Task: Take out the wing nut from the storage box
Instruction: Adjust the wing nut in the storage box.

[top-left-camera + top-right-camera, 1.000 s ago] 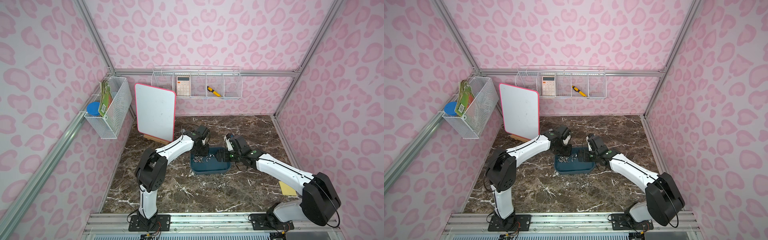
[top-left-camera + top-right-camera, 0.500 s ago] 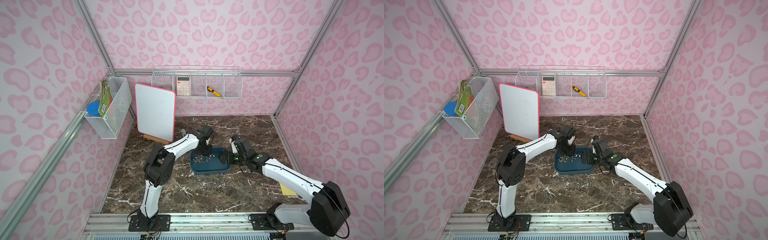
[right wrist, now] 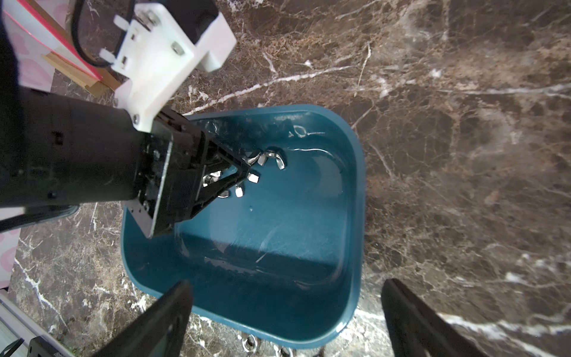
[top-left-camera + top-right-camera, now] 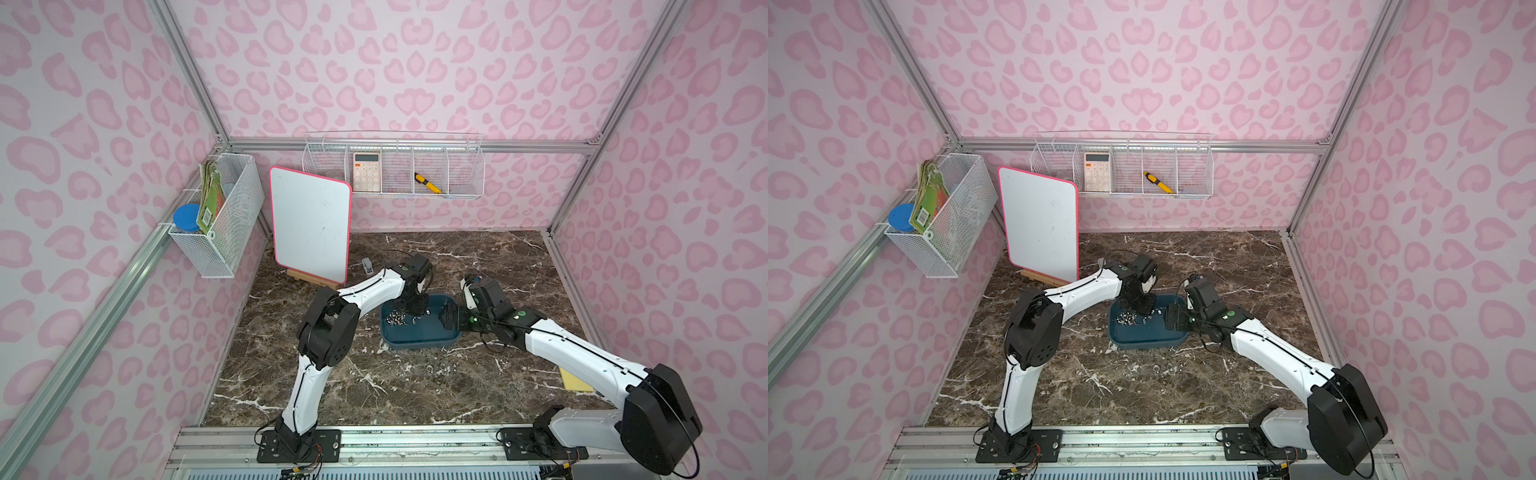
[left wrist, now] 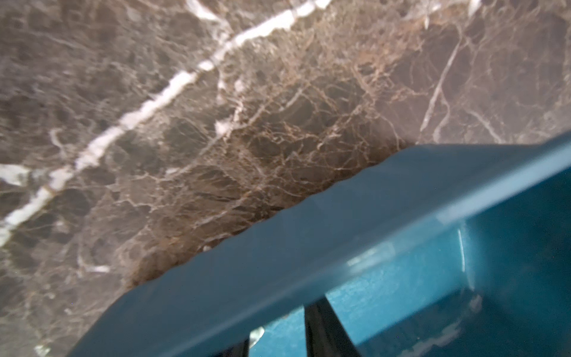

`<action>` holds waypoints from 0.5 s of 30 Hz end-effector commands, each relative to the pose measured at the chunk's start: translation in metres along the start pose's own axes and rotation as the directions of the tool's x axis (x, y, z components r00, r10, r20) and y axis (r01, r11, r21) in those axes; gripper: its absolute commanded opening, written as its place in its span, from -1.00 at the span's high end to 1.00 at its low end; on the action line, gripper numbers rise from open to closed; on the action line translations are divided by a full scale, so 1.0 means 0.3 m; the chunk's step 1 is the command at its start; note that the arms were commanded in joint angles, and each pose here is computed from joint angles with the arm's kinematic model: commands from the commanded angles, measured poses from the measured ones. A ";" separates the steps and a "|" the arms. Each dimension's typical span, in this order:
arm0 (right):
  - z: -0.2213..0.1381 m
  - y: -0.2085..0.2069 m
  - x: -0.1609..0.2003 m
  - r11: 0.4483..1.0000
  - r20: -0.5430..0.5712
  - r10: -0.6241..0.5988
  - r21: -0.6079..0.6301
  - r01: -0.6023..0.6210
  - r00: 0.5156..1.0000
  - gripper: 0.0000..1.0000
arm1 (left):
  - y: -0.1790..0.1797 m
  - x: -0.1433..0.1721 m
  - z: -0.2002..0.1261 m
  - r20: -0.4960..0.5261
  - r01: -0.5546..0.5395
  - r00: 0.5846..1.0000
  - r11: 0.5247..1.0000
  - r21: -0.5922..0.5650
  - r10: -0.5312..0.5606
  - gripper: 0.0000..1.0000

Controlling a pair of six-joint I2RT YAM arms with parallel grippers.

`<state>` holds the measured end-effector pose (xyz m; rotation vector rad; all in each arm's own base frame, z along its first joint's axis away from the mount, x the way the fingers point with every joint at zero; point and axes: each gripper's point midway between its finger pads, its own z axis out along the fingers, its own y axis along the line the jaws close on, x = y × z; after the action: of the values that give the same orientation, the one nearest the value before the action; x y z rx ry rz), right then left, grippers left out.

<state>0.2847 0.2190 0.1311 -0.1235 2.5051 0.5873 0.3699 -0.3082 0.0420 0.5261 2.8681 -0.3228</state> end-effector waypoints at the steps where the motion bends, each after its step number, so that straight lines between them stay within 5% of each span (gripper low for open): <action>1: 0.006 -0.002 0.004 1.000 -0.002 0.006 0.001 -0.006 1.000 -0.94 | -0.026 0.024 0.009 -0.019 -0.014 1.000 1.000 0.015 0.015 0.37; 9: 0.016 -0.002 0.013 1.000 -0.006 0.013 -0.007 -0.013 1.000 -0.94 | -0.037 0.088 -0.026 -0.015 0.023 1.000 1.000 0.008 -0.022 0.38; 15: 0.019 0.002 0.014 1.000 -0.007 0.013 -0.014 -0.013 1.000 -0.94 | 0.018 0.039 -0.102 0.051 0.124 0.991 0.991 -0.048 -0.121 0.38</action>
<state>0.2816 0.2186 0.1217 -0.1229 2.5271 0.5871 0.3460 -0.3016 0.0590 0.4429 2.8678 -0.3199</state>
